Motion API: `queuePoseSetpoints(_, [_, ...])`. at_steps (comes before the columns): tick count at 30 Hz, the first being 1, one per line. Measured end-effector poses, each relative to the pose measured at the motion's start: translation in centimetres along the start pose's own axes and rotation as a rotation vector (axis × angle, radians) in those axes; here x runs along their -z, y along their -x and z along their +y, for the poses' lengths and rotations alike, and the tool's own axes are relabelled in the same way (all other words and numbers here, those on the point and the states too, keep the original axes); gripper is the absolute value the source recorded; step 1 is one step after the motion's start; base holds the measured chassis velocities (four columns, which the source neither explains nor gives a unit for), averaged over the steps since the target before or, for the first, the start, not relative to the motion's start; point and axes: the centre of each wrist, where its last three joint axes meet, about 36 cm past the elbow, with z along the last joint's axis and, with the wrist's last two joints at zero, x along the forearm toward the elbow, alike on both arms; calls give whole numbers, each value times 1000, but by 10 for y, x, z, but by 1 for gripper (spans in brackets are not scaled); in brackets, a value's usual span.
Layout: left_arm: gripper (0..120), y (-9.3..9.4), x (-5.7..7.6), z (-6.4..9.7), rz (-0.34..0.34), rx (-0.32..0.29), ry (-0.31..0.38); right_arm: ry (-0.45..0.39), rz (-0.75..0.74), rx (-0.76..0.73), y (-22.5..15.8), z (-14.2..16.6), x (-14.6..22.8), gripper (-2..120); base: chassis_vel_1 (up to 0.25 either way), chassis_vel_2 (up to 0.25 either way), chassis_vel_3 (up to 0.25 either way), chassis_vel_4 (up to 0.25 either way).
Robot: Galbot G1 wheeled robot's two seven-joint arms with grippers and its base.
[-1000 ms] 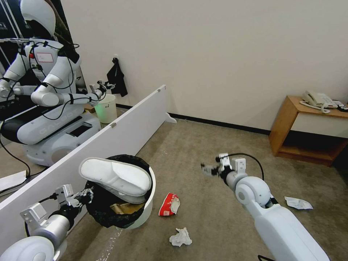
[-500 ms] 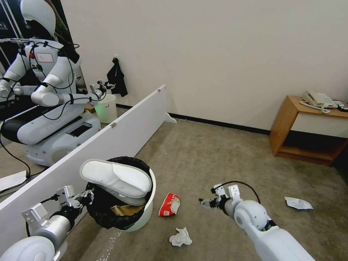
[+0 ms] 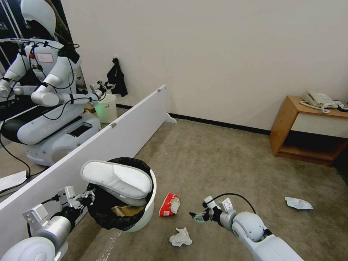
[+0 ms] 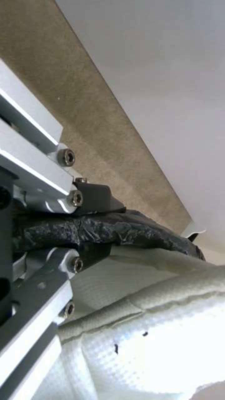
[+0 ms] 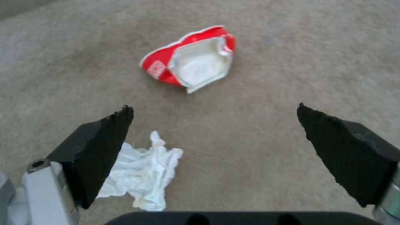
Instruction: Pick up the trash bin, then pick up the garbage from the floor and place it into the trash bin.
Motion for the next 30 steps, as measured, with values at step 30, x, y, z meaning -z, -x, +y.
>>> queuePoseSetpoints(30, [4, 5, -11, 2, 5, 0, -2, -147, -8, 220, 64, 24, -21, 100, 0, 0, 0, 0])
